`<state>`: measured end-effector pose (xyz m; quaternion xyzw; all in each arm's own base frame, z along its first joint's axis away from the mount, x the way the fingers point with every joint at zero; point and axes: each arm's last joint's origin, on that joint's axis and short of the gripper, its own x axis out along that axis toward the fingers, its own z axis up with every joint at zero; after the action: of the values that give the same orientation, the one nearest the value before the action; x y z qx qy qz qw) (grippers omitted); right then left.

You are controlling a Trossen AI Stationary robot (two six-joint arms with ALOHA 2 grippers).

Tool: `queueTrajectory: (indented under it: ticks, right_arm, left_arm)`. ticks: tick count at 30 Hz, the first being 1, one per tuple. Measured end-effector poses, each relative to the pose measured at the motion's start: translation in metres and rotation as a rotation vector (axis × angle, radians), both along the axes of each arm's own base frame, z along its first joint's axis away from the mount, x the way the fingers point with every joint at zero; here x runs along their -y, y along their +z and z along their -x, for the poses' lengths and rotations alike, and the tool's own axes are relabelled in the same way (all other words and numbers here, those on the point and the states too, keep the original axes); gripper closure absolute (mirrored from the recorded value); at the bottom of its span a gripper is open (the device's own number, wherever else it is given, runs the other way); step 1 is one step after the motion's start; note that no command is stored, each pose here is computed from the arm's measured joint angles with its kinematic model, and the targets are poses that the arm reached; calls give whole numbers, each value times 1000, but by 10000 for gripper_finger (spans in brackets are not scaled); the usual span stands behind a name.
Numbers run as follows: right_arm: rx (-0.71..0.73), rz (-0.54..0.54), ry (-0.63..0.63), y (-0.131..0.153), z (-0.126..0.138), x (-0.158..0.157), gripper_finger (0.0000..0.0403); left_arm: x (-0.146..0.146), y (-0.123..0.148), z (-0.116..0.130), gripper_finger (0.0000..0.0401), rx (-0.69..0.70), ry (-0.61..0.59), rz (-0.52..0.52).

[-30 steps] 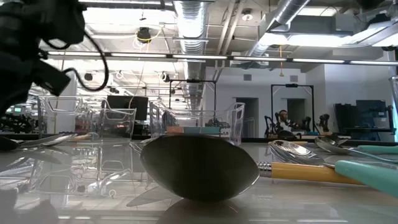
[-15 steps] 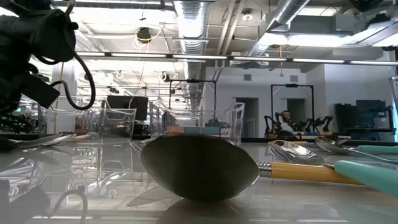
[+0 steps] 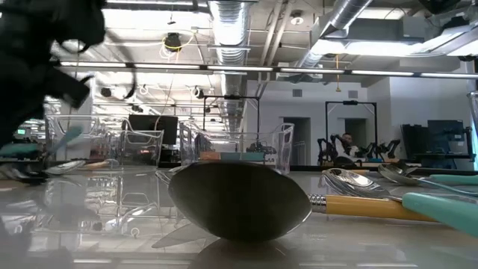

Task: Sort silverware by color (type)
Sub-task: Put the green spoon into the bottom transparent bin

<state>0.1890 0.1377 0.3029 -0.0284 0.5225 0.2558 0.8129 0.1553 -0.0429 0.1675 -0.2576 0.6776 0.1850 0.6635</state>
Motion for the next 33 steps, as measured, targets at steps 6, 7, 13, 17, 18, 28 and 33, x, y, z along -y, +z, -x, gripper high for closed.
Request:
queueTrajectory:
  ticks: [6, 7, 13, 17, 18, 28, 33]
  right_arm:
    - [-1, 0, -1, 0, 0, 0, 227]
    - [-1, -1, -1, 0, 0, 0, 227]
    - [-1, -2, -2, 0, 0, 0, 227]
    - [-1, -2, 0, 0, 0, 0, 227]
    - [-3, -3, -5, 0, 0, 0, 227]
    - [-91, -57, -283, -2, 1, -1, 227]
    - [167, 102, -346, -6, 32, -4, 229]
  left_arm:
    - [-2, 35, -10, 345, 13, -14, -46]
    - [-3, 41, -11, 347, 9, -7, -60]
    - [-13, 67, -11, 358, -17, 24, -198]
    - [-17, 79, -18, 352, 53, 13, -269]
    - [-17, 81, -22, 352, 96, 9, -270]
    - [12, 97, -115, 352, 1105, -209, -170]
    - [38, 81, -162, 352, 1470, -372, -280]
